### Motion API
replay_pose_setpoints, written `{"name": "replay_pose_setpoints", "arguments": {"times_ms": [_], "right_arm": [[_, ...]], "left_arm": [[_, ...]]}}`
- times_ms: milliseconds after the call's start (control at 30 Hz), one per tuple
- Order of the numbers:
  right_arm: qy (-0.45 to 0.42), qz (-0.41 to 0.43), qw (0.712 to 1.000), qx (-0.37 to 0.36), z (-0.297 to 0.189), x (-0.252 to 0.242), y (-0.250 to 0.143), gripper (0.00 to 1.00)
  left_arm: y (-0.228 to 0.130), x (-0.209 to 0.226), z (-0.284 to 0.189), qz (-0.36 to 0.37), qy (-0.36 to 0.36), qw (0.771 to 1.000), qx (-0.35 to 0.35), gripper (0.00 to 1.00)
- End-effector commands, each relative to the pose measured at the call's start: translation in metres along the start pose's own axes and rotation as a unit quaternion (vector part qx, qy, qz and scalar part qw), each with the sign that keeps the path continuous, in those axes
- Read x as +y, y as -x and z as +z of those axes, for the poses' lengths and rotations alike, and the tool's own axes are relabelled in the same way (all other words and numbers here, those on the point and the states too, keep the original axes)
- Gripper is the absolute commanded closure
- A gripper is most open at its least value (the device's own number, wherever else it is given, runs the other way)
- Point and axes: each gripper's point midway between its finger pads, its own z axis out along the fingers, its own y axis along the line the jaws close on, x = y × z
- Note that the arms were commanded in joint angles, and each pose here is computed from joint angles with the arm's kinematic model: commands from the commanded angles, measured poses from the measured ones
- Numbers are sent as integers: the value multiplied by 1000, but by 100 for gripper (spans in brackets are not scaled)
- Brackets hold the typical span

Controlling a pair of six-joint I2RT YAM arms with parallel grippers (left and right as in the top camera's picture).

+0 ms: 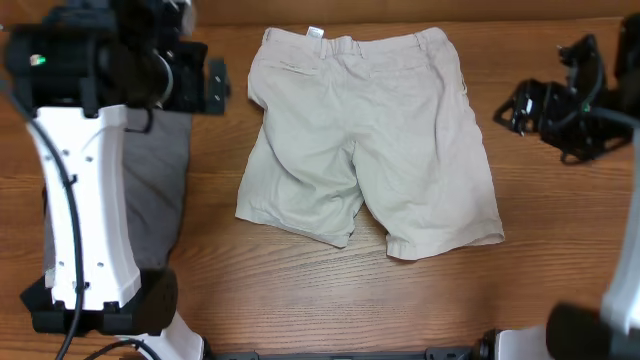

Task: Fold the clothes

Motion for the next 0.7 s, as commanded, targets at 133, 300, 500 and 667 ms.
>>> {"name": "replay_pose_setpoints", "arguments": {"times_ms": [133, 300, 500, 667], "right_arm": [[-40, 23, 999, -22, -19, -10, -37, 0], [-44, 37, 998, 18, 9, -22, -53, 0], [-31, 46, 997, 46, 46, -30, -61, 0], [-27, 56, 997, 44, 61, -34, -59, 0]], "left_arm": [[-71, 18, 78, -44, 19, 985, 164, 0], [-94, 28, 136, -49, 18, 980, 190, 0], [-127, 39, 195, -30, 14, 979, 199, 0], [-155, 41, 232, -32, 0, 980, 197, 1]]}}
